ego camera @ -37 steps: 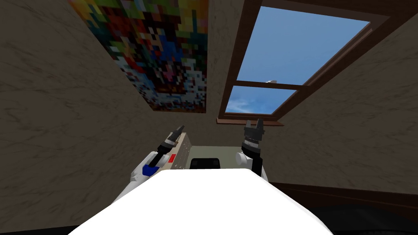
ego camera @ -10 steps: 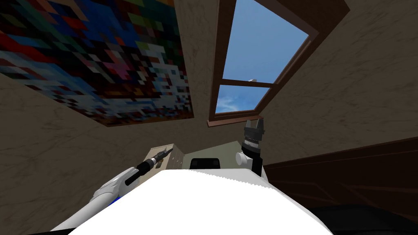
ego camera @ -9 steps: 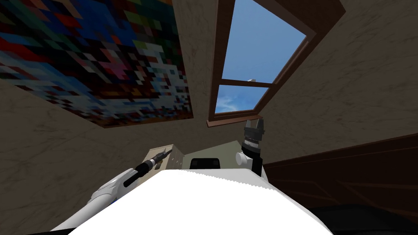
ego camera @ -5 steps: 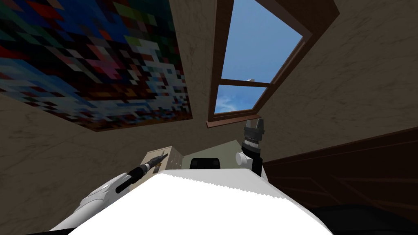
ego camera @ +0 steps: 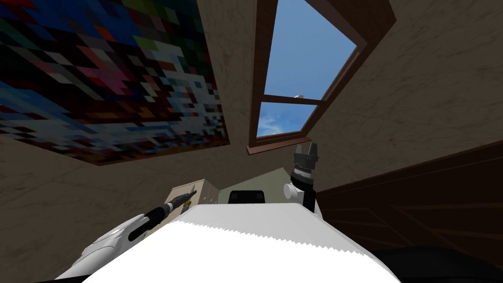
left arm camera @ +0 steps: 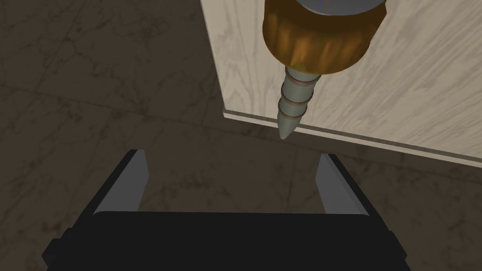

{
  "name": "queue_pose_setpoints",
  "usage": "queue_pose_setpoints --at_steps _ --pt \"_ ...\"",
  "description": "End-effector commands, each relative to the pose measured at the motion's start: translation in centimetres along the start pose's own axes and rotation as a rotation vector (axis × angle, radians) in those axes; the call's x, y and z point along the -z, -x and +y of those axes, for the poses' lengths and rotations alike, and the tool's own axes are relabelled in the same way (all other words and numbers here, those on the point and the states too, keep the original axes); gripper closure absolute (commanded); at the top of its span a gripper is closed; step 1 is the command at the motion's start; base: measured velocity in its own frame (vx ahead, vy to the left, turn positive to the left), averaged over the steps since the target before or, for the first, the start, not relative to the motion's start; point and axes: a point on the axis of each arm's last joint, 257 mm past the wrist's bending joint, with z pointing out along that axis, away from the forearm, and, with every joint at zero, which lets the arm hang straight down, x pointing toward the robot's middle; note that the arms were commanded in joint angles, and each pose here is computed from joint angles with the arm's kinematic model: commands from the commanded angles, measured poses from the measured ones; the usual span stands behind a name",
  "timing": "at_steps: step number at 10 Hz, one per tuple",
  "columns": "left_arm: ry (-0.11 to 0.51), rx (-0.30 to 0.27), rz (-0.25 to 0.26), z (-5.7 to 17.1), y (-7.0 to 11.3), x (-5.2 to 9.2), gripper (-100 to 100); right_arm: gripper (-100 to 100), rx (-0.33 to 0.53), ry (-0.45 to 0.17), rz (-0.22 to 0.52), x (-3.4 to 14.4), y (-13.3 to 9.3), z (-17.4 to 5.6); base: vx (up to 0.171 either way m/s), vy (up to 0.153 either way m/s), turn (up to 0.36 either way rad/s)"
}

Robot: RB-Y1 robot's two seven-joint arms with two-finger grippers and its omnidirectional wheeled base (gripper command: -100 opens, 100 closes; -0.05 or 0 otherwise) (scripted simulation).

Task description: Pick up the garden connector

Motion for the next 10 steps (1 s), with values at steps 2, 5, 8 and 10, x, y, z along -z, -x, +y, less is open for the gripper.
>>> queue_pose_setpoints --at_steps 2,5,8,10 --pt "0.078 0.008 0.071 3.4 -3.0 1.5 -100 0 0.0 0.0 0.0 0.0 0.0 0.0 0.037 0.001 -0.182" --pt "0.115 0.017 0.106 4.9 -4.7 2.4 -100 0 0.0 0.0 0.0 0.0 0.0 0.0 0.028 -0.002 -0.035" --pt "0.15 0.028 0.141 6.2 -6.4 3.3 -100 0 0.0 0.0 0.0 0.0 0.0 0.0 0.019 -0.005 -0.065" --pt "0.191 0.045 0.193 7.5 -9.2 4.5 -100 0 0.0 0.0 0.0 0.0 0.0 0.0 0.04 -0.011 -0.142"
